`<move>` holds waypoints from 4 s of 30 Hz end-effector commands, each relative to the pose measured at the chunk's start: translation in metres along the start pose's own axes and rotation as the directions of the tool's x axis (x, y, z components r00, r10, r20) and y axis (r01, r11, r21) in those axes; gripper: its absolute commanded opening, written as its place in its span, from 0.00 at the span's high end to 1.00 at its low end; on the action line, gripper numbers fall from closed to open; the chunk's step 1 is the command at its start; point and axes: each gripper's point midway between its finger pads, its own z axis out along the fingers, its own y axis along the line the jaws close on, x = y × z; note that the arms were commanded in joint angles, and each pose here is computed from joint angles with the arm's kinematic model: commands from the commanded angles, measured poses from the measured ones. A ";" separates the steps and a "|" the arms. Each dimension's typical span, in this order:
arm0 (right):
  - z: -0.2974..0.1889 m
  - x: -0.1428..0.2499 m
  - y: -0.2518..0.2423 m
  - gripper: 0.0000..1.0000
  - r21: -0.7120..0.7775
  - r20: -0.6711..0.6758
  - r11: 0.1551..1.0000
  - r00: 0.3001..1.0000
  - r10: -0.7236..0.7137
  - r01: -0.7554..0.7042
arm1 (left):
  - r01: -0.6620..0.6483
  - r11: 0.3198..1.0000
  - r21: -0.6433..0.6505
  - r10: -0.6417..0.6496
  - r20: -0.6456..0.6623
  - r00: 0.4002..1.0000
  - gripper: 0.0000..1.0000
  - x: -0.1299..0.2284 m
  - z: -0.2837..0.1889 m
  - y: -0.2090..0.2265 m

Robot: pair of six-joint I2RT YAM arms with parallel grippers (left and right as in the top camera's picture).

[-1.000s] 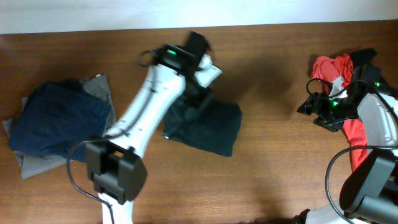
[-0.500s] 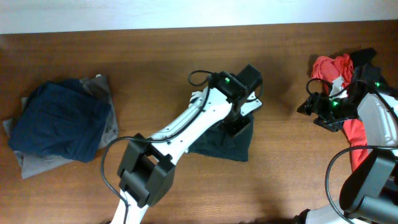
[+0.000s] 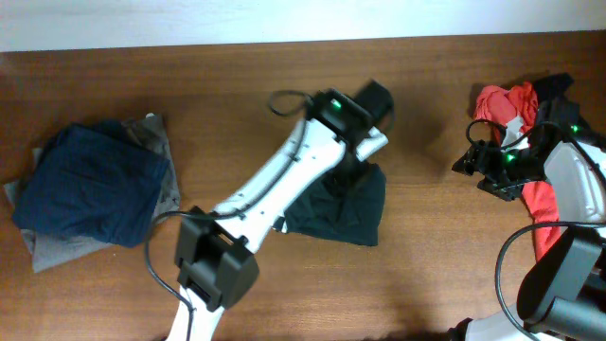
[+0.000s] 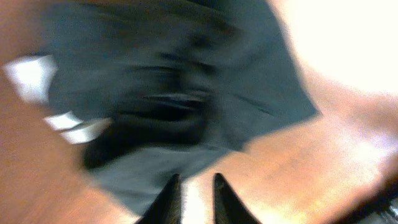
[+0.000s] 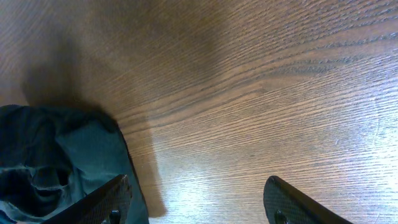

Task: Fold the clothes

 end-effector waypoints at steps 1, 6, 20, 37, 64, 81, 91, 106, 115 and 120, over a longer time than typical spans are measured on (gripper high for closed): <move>-0.010 -0.006 0.002 0.27 0.006 0.035 1.000 0.999 -0.023 0.022 | 0.110 0.988 -0.107 -0.110 0.007 0.994 1.00 0.005 -0.007 0.057; -0.010 -0.006 0.002 0.27 0.006 0.035 1.000 0.999 -0.023 0.022 | 0.233 0.972 0.003 -0.232 -0.075 0.970 1.00 0.029 0.023 0.093; -0.010 -0.006 0.002 0.27 0.006 0.035 1.000 0.999 -0.022 0.022 | 0.102 0.916 0.388 -0.067 -0.102 0.993 0.99 0.027 0.067 -0.004; -0.010 -0.007 0.002 0.27 0.006 0.039 1.000 0.999 -0.024 0.024 | -0.043 0.967 0.252 0.054 -0.039 0.998 0.99 0.021 0.029 -0.054; -0.010 -0.005 0.003 0.27 0.002 0.033 1.000 0.999 -0.023 0.023 | 0.100 0.886 0.453 -0.202 0.184 0.962 1.00 -0.051 0.070 0.040; -0.010 -0.005 0.003 0.27 0.003 0.030 1.000 0.999 -0.022 0.022 | -0.037 0.856 0.515 -0.118 0.265 0.957 1.00 -0.075 0.016 -0.007; -0.010 -0.005 0.003 0.26 0.003 0.031 1.000 0.999 -0.022 0.022 | -0.019 0.934 0.357 -0.014 0.089 0.996 1.00 -0.034 0.075 0.010; -0.010 -0.005 0.003 0.26 0.002 0.030 1.000 0.999 -0.022 0.022 | -0.233 0.905 0.355 0.241 0.022 0.970 1.00 -0.023 0.094 -0.084; -0.017 0.003 0.064 0.28 -0.325 0.052 0.922 0.977 -0.205 0.211 | 0.005 0.984 0.177 -0.009 0.022 1.000 0.99 -0.010 0.014 0.003; -0.006 0.021 0.099 0.50 -0.367 0.036 0.872 0.942 -0.335 0.324 | 0.153 0.969 0.193 -0.132 -0.118 0.984 0.94 0.031 0.009 0.044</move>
